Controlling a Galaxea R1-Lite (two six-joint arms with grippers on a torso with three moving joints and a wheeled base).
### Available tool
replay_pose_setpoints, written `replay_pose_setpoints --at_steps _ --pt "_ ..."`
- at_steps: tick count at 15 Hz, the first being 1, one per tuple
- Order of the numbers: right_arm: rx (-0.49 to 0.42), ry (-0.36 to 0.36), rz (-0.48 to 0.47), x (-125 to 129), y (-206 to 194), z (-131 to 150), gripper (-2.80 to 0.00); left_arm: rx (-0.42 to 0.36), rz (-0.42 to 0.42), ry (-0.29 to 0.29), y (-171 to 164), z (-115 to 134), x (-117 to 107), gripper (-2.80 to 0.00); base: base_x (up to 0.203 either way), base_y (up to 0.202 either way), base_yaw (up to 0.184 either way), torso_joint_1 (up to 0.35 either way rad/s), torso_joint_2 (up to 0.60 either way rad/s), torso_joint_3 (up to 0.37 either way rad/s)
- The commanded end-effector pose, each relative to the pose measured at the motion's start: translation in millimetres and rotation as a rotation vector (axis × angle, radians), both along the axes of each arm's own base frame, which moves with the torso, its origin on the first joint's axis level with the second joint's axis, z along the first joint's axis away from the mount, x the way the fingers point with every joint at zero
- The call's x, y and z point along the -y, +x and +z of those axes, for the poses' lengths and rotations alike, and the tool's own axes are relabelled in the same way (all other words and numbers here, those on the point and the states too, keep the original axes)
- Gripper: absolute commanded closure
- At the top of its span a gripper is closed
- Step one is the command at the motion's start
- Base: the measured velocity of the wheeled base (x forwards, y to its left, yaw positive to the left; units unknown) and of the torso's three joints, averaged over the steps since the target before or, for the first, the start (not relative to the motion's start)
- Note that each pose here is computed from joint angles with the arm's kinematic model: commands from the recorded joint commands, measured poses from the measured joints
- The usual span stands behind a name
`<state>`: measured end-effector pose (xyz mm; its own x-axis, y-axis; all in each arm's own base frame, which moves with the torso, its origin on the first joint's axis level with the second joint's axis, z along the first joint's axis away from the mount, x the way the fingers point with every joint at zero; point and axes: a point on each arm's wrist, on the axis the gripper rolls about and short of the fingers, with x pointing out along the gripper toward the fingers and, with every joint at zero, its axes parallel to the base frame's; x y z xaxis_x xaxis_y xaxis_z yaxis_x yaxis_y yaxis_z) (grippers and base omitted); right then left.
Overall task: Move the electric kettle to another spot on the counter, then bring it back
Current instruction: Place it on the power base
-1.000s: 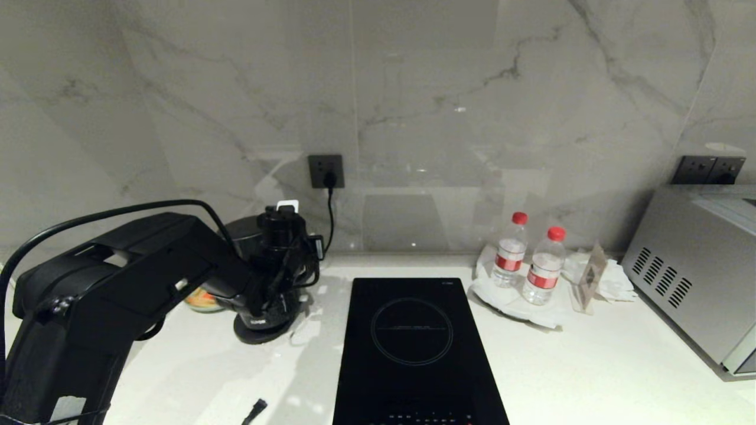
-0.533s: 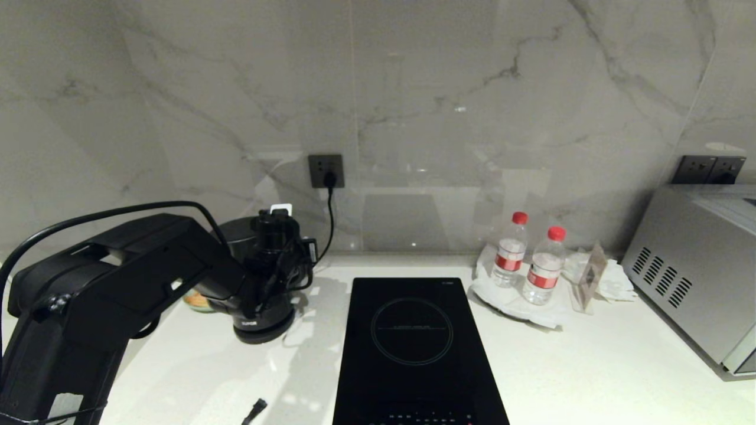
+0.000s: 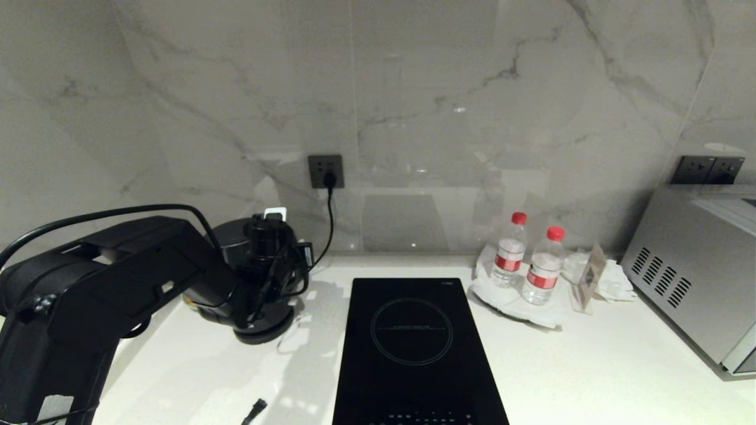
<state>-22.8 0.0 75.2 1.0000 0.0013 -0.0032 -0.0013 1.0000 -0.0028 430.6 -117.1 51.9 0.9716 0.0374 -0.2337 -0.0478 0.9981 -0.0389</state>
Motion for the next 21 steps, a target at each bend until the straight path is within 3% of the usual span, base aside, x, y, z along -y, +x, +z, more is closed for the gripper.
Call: replay_pose_setpoints --at_steps 1,7,10,17,21 --pt "0.000 0.000 0.001 0 0 0 0.00 -0.012 0.003 0.002 -3 -4 -1 0.00 0.000 0.000 0.000 0.000 0.00 0.000" --pt "0.000 0.000 0.000 0 0 0 0.00 -0.031 -0.008 0.005 -16 -1 1 0.00 0.000 0.000 0.000 0.000 0.00 0.000" --pt "0.000 0.000 0.000 0 0 0 0.00 0.006 -0.018 -0.003 -21 4 4 0.00 0.000 0.000 0.000 0.000 0.00 0.000" --pt "0.000 0.000 0.001 0 0 0 0.00 0.011 -0.034 -0.003 -27 7 9 0.00 0.000 0.000 0.000 0.000 0.00 0.000" --pt "0.000 0.000 0.002 0 0 0 0.00 0.015 -0.050 -0.003 -31 7 23 0.00 0.000 0.000 0.000 0.000 0.00 0.000"
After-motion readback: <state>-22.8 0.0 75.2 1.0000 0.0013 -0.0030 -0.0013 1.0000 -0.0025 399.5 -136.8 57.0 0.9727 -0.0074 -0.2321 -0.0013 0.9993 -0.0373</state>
